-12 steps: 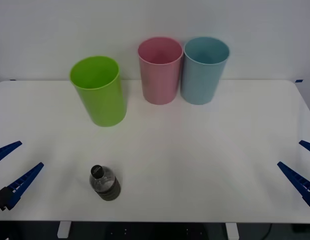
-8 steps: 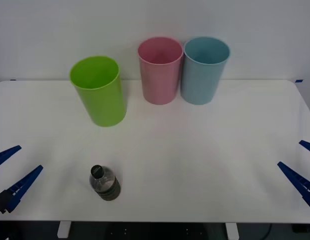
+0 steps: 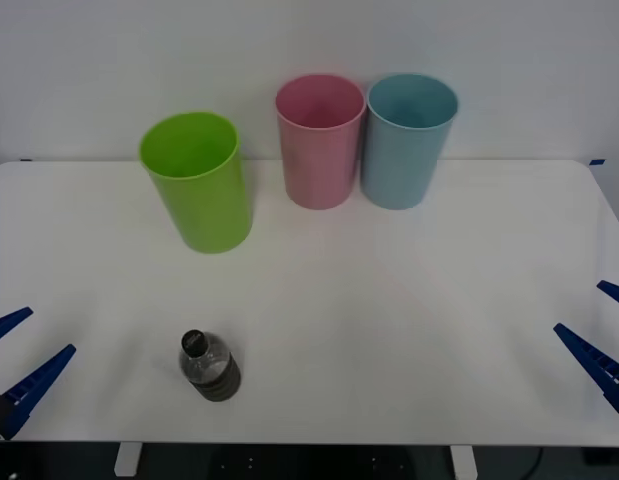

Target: Grasp the object on the table and drop it into the matching bin: aluminum can to the light blue bin, PET bottle to the pink bin.

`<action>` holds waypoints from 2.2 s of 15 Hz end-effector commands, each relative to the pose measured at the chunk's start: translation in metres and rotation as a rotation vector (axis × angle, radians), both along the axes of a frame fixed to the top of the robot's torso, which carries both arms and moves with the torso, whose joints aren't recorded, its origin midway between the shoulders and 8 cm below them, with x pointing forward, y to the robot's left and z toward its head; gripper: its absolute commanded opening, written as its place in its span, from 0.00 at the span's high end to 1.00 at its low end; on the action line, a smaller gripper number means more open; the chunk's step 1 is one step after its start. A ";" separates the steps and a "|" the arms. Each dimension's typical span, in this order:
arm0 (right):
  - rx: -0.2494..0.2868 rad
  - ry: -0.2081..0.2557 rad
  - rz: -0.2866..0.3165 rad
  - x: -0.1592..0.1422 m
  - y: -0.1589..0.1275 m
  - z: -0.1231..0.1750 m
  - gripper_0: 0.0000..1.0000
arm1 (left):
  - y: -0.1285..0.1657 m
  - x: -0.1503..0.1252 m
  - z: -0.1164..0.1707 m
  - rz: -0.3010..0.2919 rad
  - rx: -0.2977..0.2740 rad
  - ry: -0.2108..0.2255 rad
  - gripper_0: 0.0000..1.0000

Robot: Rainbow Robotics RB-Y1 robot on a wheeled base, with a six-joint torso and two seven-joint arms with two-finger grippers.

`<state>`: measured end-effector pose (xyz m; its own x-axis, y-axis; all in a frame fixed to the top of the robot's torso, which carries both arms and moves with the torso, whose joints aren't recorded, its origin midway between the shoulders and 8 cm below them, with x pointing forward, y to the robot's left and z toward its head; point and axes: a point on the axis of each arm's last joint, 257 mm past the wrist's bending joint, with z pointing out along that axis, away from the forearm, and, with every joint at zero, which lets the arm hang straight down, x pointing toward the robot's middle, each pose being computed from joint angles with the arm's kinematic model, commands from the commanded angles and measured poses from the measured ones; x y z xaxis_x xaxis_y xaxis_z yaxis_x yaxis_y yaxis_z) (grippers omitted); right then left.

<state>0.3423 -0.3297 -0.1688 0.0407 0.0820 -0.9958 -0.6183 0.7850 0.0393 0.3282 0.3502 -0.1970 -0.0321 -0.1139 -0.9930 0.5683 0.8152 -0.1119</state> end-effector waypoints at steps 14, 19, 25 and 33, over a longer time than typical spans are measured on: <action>0.000 0.000 0.000 0.000 0.000 0.000 0.00 | -0.044 0.005 -0.058 -0.177 0.199 0.071 0.00; 0.000 0.000 0.000 0.000 0.000 0.000 0.00 | -0.075 0.009 -0.075 -0.266 0.236 0.078 0.00; 0.000 0.000 0.000 0.000 0.000 0.000 0.00 | -0.095 0.014 -0.099 -0.403 0.233 0.069 0.00; 0.000 0.000 0.000 0.000 0.000 0.000 0.00 | -0.125 0.028 -0.121 -0.457 0.255 -0.031 0.00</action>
<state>0.3422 -0.3297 -0.1689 0.0406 0.0821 -0.9958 -0.6182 0.7850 0.0395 0.3541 0.2289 -0.3176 0.0061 0.1544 -0.9880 0.8690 0.4881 0.0816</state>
